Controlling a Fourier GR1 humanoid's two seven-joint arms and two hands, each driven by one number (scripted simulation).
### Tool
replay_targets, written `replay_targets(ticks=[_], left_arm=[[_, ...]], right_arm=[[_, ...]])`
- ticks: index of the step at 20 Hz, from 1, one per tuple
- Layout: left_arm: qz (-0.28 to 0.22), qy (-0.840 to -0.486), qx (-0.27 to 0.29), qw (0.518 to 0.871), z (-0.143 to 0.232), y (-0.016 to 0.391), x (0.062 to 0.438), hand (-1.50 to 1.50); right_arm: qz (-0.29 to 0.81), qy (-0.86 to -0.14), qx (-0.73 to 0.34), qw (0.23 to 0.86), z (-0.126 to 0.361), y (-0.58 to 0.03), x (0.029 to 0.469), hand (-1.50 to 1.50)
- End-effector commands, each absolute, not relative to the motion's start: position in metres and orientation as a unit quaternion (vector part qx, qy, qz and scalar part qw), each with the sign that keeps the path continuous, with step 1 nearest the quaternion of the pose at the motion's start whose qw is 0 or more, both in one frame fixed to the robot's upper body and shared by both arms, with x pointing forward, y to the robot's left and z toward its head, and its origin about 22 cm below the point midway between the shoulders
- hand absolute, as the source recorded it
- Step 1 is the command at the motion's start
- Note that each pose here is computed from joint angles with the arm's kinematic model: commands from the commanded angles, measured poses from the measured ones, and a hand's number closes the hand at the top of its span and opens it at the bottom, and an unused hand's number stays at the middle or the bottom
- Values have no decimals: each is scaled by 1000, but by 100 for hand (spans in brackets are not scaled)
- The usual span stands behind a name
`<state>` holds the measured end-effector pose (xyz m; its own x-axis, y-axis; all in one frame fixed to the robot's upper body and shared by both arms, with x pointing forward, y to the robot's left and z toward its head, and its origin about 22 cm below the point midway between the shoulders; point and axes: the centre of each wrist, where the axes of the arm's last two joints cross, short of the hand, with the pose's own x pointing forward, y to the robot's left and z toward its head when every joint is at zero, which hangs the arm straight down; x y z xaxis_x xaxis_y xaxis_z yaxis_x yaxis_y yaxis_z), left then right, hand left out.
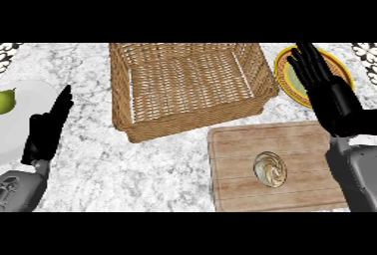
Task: Pick the cupcake from the cutting board and place it in the basket
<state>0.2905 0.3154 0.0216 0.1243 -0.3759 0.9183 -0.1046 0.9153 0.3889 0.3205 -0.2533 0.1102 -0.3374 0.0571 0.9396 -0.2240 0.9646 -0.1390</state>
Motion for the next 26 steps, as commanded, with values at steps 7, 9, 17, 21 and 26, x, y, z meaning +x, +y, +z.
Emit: replay_targets(ticks=[7, 9, 17, 21, 26], left_arm=[[-104, -570, 215, 786, -17, 331, 260, 0], [-109, -514, 237, 817, -39, 344, 238, 0], [-54, -480, 285, 828, -43, 372, 216, 0], [-58, -485, 284, 825, -44, 369, 206, 0], [-64, -498, 277, 819, -41, 363, 206, 0]], right_arm=[[-106, -914, 303, 246, 149, -172, 270, 150], [223, -959, 147, 91, 198, -193, 245, -150], [31, -956, -256, 140, 144, -277, 202, -150], [99, -906, -354, 212, 107, -303, 154, -150], [306, -856, -340, 240, 92, -314, 103, -150]])
